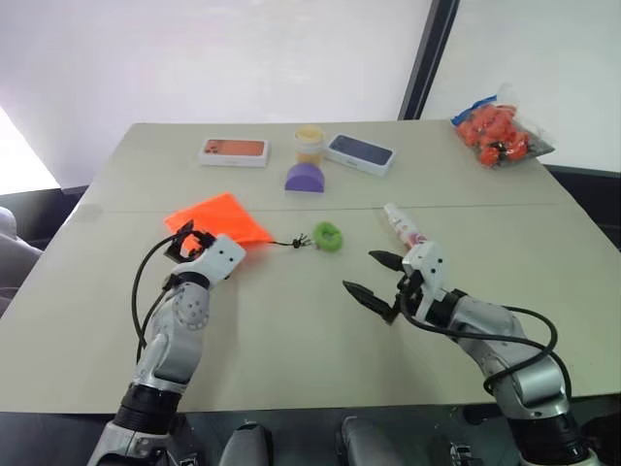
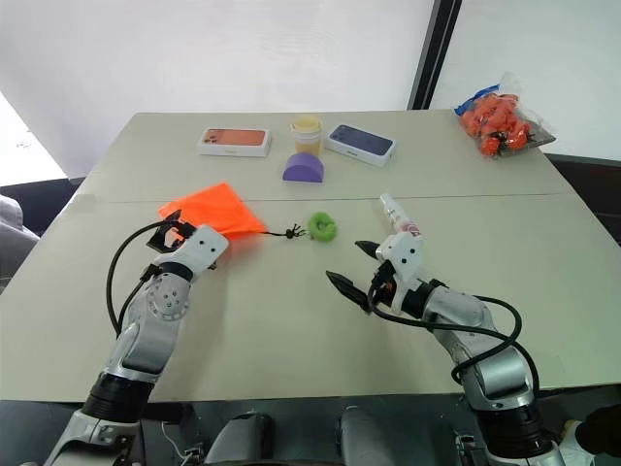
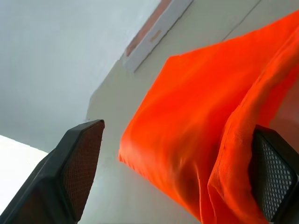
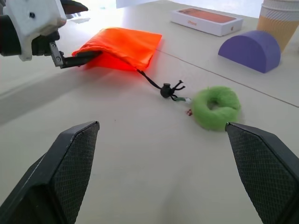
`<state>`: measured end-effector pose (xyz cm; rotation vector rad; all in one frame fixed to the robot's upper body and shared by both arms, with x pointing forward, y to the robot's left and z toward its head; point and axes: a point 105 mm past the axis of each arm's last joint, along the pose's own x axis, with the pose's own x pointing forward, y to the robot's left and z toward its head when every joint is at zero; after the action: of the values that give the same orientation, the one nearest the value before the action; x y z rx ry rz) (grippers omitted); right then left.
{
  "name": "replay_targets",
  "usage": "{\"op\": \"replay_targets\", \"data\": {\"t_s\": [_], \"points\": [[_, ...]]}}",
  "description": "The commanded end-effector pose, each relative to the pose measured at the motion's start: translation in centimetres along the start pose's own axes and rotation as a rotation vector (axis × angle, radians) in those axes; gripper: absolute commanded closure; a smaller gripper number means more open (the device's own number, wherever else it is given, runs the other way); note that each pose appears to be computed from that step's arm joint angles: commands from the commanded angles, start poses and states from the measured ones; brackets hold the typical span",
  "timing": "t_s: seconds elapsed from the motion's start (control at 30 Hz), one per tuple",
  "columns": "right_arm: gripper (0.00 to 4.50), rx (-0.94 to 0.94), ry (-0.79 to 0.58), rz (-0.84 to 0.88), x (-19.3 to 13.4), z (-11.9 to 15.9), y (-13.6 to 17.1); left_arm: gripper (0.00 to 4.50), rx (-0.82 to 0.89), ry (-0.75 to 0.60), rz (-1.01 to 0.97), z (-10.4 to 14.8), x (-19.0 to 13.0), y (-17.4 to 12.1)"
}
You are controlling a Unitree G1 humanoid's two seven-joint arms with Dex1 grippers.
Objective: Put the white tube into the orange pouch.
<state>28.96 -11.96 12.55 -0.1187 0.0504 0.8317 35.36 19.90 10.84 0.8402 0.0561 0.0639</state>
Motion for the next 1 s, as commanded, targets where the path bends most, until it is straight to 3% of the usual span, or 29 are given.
{"op": "replay_targets", "data": {"t_s": [0.03, 0.2, 0.53, 1.0], "points": [[0.02, -0.029, -0.048, 0.008, 0.1, 1.4, 0.3, 0.0, -0.065, 0.003, 0.025, -0.2, 0.0, 1.1], [0.02, -0.023, -0.042, 0.003, 0.1, 0.6, 0.2, 0.0, -0.105, -0.013, 0.015, 0.0, -0.1, 1.2], [0.02, -0.02, -0.037, -0.004, -0.4, -0.6, 0.0, 0.0, -0.149, -0.201, -0.158, 3.2, -1.7, -0.8], [0.02, -0.022, -0.034, 0.01, -0.4, -1.1, 0.2, 0.0, -0.153, -0.139, -0.099, 1.6, -1.4, 0.3]]}}
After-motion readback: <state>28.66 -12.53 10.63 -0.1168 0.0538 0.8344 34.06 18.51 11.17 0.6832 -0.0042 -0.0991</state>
